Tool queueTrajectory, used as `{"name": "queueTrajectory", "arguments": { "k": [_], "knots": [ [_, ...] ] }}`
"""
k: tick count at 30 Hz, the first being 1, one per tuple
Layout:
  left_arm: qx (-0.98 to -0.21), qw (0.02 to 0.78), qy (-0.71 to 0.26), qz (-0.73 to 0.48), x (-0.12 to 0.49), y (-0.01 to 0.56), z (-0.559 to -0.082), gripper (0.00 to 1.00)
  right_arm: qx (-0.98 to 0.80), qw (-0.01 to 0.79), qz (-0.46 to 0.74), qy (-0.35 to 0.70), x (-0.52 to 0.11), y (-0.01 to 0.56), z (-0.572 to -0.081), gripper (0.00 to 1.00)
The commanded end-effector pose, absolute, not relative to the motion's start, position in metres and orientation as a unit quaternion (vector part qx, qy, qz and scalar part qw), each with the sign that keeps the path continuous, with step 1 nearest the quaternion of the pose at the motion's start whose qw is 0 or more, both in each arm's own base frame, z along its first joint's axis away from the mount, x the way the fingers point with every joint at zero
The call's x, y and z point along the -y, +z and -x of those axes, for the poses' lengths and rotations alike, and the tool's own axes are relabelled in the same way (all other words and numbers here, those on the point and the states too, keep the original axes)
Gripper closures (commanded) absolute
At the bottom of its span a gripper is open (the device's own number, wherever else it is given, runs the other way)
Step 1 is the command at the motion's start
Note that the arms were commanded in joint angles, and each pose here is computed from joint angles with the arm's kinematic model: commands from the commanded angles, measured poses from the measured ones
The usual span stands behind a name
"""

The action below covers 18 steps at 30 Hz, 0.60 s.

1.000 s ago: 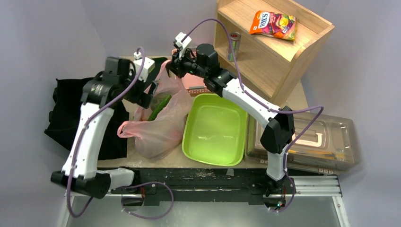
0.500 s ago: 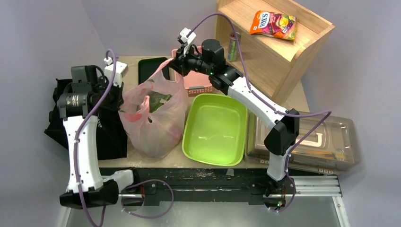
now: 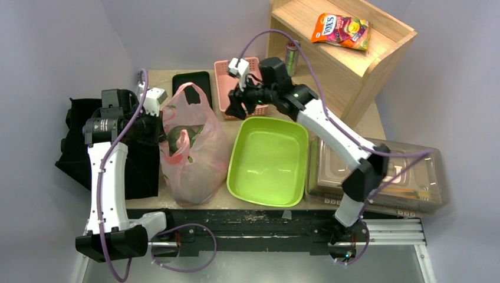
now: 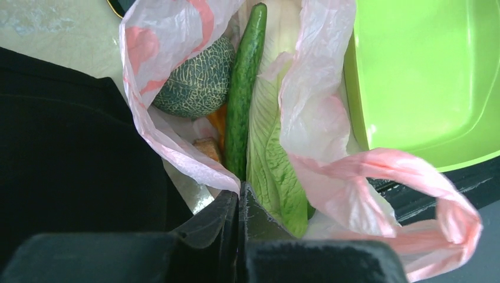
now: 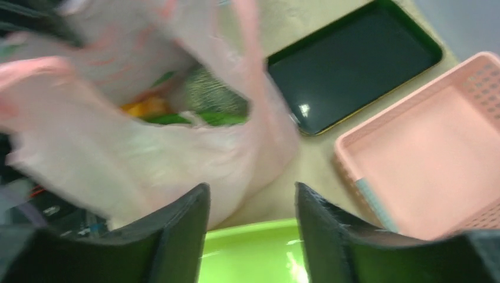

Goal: Untie the knot of the grocery bags and take out the mixed food

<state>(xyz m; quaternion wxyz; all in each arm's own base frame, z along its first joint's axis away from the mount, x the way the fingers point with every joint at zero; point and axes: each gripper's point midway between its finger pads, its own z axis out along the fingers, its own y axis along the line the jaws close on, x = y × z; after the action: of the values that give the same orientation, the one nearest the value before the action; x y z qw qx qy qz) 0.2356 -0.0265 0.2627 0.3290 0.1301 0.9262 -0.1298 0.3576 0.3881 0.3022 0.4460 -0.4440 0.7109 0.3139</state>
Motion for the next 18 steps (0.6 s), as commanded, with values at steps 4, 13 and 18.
{"name": "queueTrajectory", "arguments": {
  "k": [4,13,18],
  "knots": [
    [-0.898,0.387,-0.150,-0.144,0.037,0.287,-0.244,1.00,-0.585,0.426,0.531,0.441,-0.410,0.347,-0.248,0.47],
    [-0.874,0.411,-0.196,-0.169,0.055,0.302,-0.240,1.00,-0.500,0.430,0.589,0.467,-0.479,0.301,-0.244,0.35],
    [-0.874,0.413,-0.194,-0.166,0.053,0.302,-0.245,1.00,-0.476,0.439,0.629,0.430,-0.495,0.267,-0.261,0.23]
  ]
}}
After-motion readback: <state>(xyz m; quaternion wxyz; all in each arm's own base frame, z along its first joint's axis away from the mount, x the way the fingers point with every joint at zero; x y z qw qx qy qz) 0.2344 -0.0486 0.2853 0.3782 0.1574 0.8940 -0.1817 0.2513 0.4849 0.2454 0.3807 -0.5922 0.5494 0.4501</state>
